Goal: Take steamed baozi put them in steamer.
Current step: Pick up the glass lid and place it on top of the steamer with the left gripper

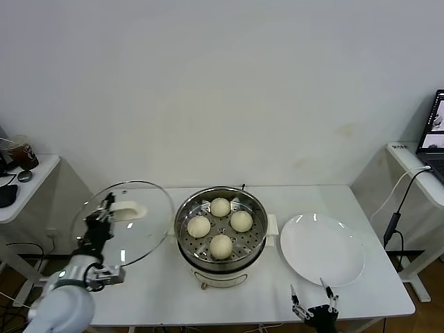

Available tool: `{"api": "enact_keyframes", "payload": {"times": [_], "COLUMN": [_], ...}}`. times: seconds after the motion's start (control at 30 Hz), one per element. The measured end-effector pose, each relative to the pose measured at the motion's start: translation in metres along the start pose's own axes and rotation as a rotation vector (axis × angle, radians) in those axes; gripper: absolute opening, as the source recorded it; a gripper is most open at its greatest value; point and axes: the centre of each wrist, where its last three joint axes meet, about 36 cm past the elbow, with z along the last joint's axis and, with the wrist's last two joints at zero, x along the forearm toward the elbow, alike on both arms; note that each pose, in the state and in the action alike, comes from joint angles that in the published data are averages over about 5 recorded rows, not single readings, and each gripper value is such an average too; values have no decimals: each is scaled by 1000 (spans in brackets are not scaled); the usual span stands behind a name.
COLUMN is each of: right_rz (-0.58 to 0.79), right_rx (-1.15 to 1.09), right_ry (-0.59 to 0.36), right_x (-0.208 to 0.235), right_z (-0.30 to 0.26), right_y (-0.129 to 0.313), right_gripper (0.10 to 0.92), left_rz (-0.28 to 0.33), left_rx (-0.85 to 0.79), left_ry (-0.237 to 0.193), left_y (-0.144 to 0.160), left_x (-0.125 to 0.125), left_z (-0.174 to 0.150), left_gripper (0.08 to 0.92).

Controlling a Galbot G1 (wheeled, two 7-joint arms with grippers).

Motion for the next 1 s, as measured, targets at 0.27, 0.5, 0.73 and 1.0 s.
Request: {"api": "enact_keyframes", "payload": {"times": [0.27,0.5,0.73,1.0], "right_rz": [4,6,5,3], "right_rx": [12,24,32,36], "right_ry": [1,-1,-5,-6], "right_x": [-8,-10,-12,-13], "right_z": [5,6,6,6], "right_y": [11,14,15,16], "right_gripper": [823,823,823,823], "left_rz": [41,69,88,101], "left_rx": [45,53,33,-9], "left_ry": [-94,-154,-190,-174], "left_y": [9,5,-7,-25], "left_x": [-14,-25,-31,-41], "left_z": [-67,-123,-164,-192], "left_gripper": [173,173,173,173]}}
